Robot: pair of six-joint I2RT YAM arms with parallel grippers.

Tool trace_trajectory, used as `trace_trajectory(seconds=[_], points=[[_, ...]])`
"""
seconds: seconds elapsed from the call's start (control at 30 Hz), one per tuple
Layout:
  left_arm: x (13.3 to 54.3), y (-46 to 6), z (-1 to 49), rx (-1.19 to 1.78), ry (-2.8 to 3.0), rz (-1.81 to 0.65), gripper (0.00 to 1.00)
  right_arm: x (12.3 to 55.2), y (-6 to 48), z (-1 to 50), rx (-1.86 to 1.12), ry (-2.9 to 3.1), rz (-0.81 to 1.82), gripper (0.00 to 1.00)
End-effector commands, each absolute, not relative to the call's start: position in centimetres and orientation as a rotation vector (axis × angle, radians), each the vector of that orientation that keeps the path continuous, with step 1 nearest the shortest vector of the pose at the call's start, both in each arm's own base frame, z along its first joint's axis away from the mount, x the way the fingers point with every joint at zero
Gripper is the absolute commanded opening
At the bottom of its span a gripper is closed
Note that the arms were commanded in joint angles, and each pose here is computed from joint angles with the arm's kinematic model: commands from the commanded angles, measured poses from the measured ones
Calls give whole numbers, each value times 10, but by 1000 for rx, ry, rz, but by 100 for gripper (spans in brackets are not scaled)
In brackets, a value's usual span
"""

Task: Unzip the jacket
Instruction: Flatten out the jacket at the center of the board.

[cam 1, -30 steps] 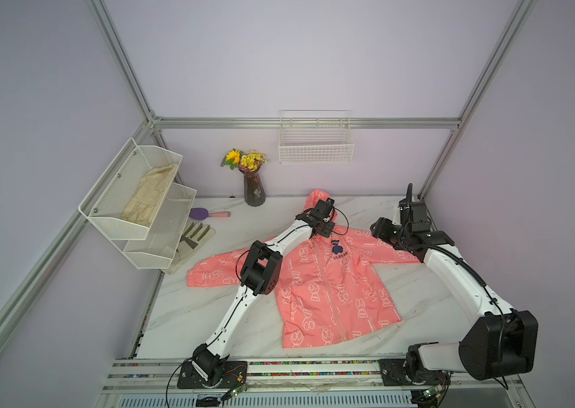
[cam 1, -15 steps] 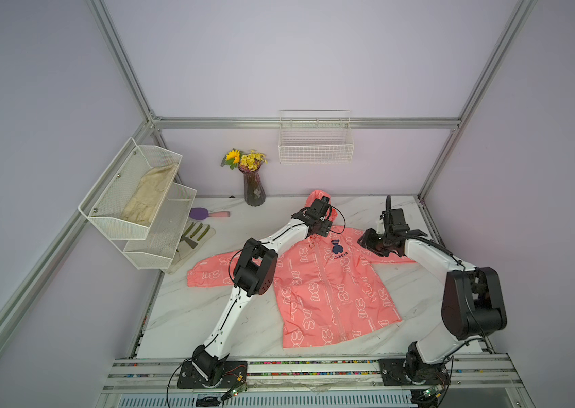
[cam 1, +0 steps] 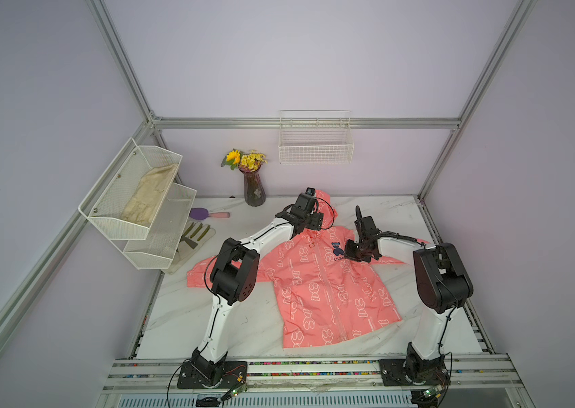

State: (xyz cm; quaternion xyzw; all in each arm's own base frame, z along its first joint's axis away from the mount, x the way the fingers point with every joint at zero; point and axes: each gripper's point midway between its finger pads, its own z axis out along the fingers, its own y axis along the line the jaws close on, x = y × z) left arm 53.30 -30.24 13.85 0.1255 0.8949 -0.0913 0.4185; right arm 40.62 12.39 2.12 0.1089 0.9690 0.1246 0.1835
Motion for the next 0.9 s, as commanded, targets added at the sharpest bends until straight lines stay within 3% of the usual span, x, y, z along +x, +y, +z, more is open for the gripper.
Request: trace_trajectory(seconds=[0.0,0.2,0.33,0.43,0.53,0.7,0.87], points=[[527,-300,152,295,2222,-275,84,327,87,-16,379,2958,97,2],[512,-328,149,513,2199,-399,83,276,84,15,446,2941,185,0],[472,-384,156,887,2057,-629,83,260,84,45,485,2887,264,23],[446,-412,154,1082,1952,-672,82,271,81,85,538,2748,303,43],[423,-431,154,1214,1812,-692,80,288,73,124,573,2633,341,54],[417,-442,148,1307,1713,-571,79,315,63,164,583,2537,410,57],[456,-441,128,1240,1817,-359,77,324,60,177,578,2508,437,58]])
